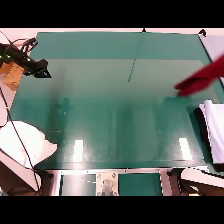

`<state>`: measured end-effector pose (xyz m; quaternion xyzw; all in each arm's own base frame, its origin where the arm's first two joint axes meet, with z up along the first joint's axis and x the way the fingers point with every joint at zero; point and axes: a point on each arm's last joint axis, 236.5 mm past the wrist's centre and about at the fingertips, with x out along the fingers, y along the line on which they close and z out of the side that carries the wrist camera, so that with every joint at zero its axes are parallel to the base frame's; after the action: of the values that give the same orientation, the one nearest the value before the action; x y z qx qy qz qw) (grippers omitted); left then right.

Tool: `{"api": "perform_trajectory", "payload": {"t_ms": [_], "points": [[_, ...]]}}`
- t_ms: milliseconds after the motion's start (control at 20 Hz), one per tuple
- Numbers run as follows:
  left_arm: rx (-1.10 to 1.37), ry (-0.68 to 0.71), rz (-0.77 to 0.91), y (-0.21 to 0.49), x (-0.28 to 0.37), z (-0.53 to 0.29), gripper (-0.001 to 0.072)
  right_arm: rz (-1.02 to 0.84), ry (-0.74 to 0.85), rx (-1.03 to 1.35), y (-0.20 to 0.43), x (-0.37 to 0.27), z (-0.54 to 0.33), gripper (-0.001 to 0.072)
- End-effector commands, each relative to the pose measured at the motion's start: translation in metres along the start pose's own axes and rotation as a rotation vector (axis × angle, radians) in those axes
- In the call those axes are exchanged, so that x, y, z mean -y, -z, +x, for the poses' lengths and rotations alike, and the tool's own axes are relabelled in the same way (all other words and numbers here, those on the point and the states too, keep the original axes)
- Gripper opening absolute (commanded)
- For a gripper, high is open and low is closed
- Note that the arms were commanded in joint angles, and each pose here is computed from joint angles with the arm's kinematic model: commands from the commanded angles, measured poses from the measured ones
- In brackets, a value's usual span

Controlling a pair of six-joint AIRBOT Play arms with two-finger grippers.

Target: Fold the shirts.

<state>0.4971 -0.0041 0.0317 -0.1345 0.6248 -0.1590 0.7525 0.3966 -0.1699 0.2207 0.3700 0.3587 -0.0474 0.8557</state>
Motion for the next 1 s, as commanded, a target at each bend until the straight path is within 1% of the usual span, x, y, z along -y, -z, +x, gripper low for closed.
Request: {"api": "perform_trajectory", "payload": {"t_ms": [0,100,300,400,500,600,650,700,750,850,900,950], "points": [[-0.001,0.0,0.0,0.0,0.0,0.0,0.0028,0.19,0.235,0.025,0.009,0.108,-0.075,0.0013],[-0.001,0.0,0.0,0.0,0.0,0.0,0.0028,0.272,0.362,0.002,0.028,0.15,-0.106,0.0013],[-0.018,0.008,0.003,0.004,0.003,0.001,0.0028,0.424,0.562,0.048,0.056,0.19,-0.151,0.0012],[-0.033,0.011,0.003,0.008,0.004,0.001,0.0028,0.505,0.659,-0.038,0.092,0.212,-0.154,0.0013],[-0.058,0.016,0.004,0.013,0.005,0.0,0.0028,0.643,0.76,-0.187,0.144,0.239,-0.15,0.0014],[-0.068,0.018,0.011,0.016,0.005,0.0,0.0028,0.732,0.868,-0.321,0.193,0.265,-0.148,0.0017],[-0.068,0.018,0.014,0.016,0.005,0.0,0.0028,0.755,0.911,-0.38,0.213,0.275,-0.147,0.0145],[-0.066,0.018,0.015,0.015,0.005,0.0,0.0028,0.775,0.949,-0.424,0.228,0.284,-0.147,0.0456],[-0.059,0.017,0.014,0.014,0.005,0.0,0.0028,0.793,0.961,-0.444,0.235,0.288,-0.144,0.057],[-0.033,0.012,0.015,0.008,0.004,0.0,0.0028,0.789,0.927,-0.419,0.225,0.289,-0.132,0.0569],[-0.022,0.01,0.014,0.005,0.004,0.0,0.0028,0.756,0.876,-0.378,0.208,0.282,-0.119,0.0567],[-0.015,0.015,0.015,0.004,0.005,0.0,0.0027,0.71,0.809,-0.319,0.186,0.273,-0.102,0.0498]]}}
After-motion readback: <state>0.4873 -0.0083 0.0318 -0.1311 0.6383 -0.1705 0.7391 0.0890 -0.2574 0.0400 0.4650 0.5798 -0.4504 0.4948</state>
